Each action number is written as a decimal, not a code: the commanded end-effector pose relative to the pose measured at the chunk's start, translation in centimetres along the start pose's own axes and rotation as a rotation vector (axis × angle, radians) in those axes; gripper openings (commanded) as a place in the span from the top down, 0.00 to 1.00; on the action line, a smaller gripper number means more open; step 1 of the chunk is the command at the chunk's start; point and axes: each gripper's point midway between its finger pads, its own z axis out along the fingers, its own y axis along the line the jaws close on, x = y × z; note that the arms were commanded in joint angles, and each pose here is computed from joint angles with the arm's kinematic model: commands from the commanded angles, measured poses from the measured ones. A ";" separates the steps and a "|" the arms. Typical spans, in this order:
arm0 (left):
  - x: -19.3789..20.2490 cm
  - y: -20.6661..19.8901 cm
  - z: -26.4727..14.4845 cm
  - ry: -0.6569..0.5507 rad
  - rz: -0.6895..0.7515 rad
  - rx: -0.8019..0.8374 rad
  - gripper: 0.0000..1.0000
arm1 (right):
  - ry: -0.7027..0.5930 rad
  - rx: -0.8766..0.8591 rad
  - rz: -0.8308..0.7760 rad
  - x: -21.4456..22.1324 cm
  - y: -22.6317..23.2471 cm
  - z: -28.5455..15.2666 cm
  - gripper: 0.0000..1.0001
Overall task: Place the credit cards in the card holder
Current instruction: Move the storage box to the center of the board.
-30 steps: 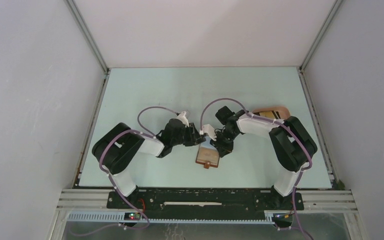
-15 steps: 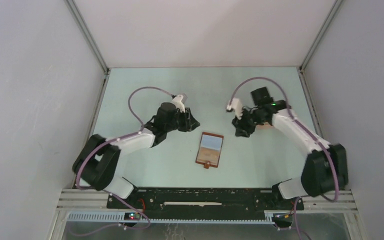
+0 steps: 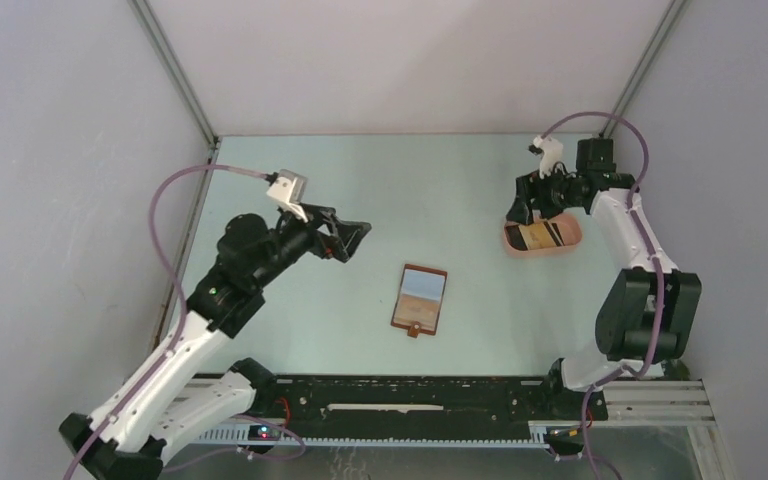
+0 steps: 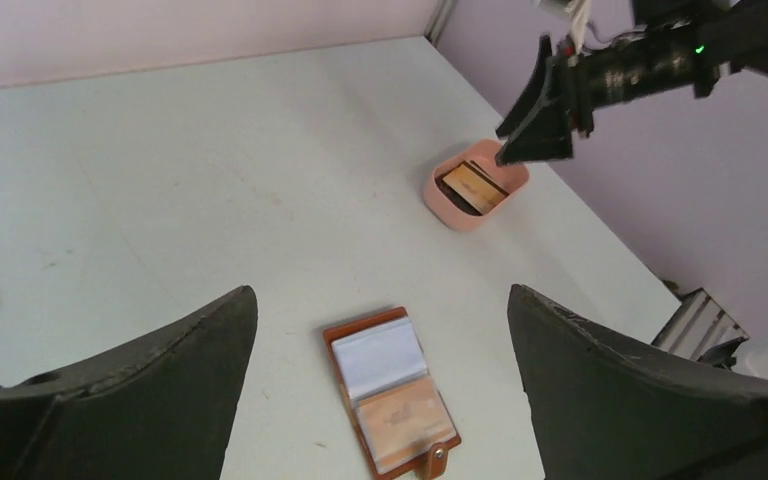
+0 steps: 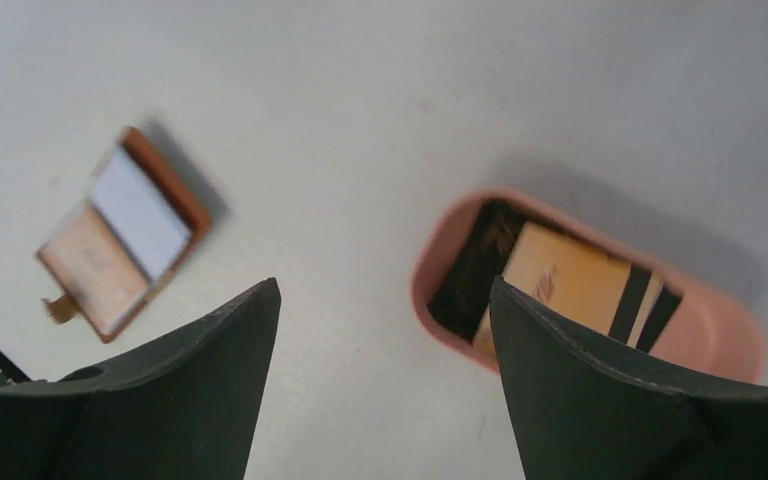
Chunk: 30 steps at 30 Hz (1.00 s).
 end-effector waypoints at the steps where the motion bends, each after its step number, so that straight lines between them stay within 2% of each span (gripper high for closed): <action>1: -0.5 1.1 -3.7 0.066 0.107 -0.089 0.00 | 0.080 0.242 0.180 3.6 -5.1 0.7 0.15; 5: 1.9 3.5 -4.7 0.128 0.209 -0.169 0.00 | 0.138 0.318 0.263 5.9 -8.2 1.4 0.18; 8: 4.5 4.9 -4.2 0.160 0.231 -0.187 0.00 | 0.164 0.319 0.328 7.3 -9.9 1.5 0.19; 12: 5.6 6.3 -4.1 0.220 0.245 -0.223 0.00 | 0.203 0.286 0.383 8.5 -11.5 2.0 0.17; 21: 5.9 6.4 -3.4 0.220 0.181 -0.175 0.01 | 0.277 0.279 0.407 10.3 -13.7 3.1 0.16; 30: 6.2 6.9 -2.7 0.234 0.084 -0.132 0.02 | 0.332 0.256 0.417 12.3 -13.9 4.1 0.16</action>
